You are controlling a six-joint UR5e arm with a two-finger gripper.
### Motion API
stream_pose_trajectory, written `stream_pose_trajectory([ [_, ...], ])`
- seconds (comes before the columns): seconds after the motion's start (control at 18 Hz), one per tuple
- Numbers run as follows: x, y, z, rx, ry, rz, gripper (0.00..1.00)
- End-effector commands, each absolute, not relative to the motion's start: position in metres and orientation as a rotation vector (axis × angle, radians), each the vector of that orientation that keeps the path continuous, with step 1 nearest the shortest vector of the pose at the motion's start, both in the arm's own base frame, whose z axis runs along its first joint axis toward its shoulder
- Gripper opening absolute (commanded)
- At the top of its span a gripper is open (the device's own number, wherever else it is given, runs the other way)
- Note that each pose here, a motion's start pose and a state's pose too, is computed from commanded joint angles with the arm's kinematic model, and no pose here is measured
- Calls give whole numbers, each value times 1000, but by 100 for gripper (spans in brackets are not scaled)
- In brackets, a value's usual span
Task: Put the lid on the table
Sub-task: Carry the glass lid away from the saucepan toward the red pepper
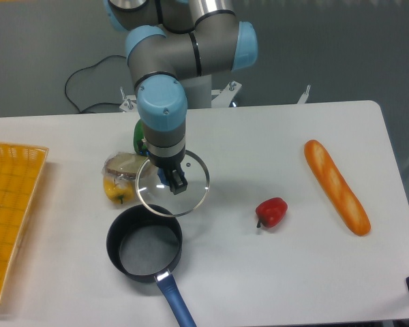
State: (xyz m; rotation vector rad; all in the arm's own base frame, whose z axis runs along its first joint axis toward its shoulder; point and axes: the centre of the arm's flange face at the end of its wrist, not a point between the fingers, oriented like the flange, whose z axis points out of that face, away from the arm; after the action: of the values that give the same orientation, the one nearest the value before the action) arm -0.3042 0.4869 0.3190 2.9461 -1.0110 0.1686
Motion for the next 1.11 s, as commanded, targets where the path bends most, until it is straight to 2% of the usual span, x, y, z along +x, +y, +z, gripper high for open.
stream_pose_trajectory([
  [0.28, -318, 479, 324, 2945, -1041, 155, 63],
  [0.56, -316, 483, 297, 2901, -1074, 216, 63],
  [1.11, -326, 483, 280, 2877, -1122, 206, 63],
])
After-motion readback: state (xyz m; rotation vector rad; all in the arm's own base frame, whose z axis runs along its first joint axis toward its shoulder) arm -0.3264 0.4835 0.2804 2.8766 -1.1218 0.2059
